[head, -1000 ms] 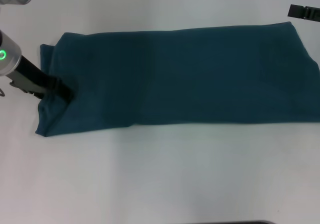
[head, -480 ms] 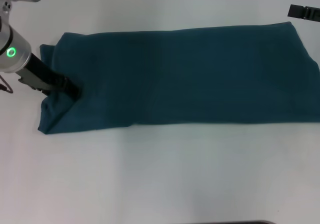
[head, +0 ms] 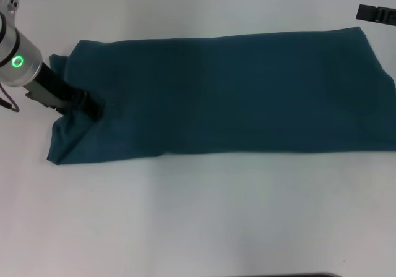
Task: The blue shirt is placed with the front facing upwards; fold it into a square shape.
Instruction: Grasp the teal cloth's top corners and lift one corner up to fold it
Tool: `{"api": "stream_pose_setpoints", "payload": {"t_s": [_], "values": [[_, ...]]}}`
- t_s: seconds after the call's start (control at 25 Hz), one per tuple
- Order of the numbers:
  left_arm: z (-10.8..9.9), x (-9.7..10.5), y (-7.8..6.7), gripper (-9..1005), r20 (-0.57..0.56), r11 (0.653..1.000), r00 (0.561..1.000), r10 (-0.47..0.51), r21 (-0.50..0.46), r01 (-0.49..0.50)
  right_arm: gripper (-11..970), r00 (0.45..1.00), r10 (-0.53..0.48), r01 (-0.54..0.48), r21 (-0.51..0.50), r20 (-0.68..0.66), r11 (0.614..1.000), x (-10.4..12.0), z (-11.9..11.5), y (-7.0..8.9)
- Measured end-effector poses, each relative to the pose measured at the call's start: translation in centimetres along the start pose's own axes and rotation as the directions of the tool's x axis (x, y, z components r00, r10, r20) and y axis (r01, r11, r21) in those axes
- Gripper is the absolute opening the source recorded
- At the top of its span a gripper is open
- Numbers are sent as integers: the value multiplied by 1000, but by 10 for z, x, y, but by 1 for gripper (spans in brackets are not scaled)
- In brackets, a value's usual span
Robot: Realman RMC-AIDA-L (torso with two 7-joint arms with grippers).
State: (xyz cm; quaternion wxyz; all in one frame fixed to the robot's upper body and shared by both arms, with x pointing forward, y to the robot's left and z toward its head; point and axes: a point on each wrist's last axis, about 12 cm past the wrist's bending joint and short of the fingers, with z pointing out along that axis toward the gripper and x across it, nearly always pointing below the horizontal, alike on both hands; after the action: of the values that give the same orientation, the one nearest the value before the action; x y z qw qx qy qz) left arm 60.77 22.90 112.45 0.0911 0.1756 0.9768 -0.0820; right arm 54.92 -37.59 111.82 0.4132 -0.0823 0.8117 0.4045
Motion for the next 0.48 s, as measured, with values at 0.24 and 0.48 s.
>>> {"api": "stream_pose_setpoints", "payload": {"t_s": [0.24,0.48], "values": [[-1,-2,5,593,25,999,999,-32,-3,32,667,1000,0,0,-1,0,1000,0,0,0],[0,-1,6,348,25,999,999,-34,-8,34,667,1000,1,-1,0,0,1000,0,0,0]]}}
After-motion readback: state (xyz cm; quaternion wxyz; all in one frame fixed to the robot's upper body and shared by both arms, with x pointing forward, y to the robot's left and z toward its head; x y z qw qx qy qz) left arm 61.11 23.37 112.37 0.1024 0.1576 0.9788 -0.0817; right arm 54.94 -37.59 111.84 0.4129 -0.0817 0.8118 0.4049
